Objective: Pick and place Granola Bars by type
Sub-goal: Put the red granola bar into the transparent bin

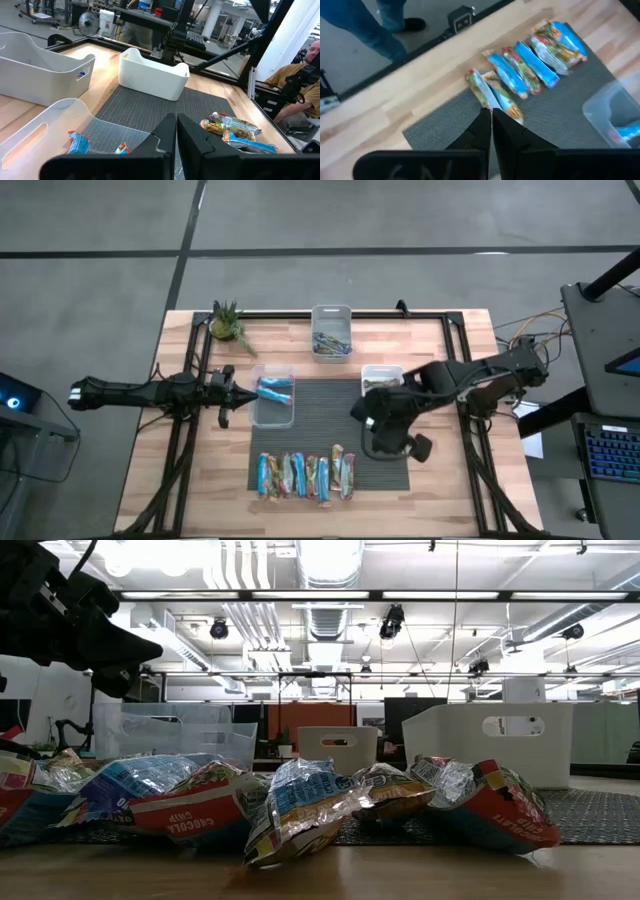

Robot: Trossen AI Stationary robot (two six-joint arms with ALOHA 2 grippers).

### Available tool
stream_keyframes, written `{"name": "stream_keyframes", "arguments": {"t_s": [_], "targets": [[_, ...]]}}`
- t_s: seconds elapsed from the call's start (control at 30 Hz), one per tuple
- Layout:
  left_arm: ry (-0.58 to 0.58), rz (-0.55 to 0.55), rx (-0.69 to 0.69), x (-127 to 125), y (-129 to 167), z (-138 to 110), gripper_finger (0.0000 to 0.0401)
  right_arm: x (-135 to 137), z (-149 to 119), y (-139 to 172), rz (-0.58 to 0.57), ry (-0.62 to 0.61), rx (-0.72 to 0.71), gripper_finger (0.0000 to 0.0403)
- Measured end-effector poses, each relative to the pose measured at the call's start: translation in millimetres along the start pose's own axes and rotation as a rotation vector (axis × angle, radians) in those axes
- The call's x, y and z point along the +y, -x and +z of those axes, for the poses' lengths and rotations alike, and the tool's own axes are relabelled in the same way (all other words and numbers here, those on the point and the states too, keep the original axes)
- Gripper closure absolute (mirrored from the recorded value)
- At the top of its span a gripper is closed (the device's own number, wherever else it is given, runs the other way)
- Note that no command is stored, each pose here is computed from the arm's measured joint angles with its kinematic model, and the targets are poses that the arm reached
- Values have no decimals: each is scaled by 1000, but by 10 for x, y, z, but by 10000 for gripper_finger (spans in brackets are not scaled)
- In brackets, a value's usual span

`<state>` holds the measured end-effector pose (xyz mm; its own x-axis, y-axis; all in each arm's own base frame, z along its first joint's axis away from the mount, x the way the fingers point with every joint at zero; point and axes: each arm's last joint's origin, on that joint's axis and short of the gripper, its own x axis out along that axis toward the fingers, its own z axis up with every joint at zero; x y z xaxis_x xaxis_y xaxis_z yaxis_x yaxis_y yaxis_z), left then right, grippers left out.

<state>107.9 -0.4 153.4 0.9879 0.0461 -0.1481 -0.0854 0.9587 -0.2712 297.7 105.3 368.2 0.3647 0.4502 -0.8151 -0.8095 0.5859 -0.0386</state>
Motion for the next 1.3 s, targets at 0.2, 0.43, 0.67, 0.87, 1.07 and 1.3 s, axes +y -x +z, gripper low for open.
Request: {"name": "stream_keyframes", "arguments": {"t_s": [0.2, 0.43, 0.67, 0.87, 1.07, 1.3], "targets": [[0, 0, 0, 0, 0, 0, 401, 58, 58, -288, 31, -73, 5, 394], [0, 0, 0, 0, 0, 1, 401, 107, 138, -569, 55, -60, 22, 394], [0, 1, 0, 1, 0, 0, 401, 167, 173, -845, 91, 72, 42, 394], [0, 0, 0, 0, 0, 0, 401, 142, 144, -1050, 104, 145, 83, 394], [0, 0, 0, 0, 0, 0, 401, 70, 91, -1202, -1, 162, 191, 379], [0, 1, 0, 0, 0, 1, 401, 58, 59, -1304, 19, 206, 213, 287]]}}
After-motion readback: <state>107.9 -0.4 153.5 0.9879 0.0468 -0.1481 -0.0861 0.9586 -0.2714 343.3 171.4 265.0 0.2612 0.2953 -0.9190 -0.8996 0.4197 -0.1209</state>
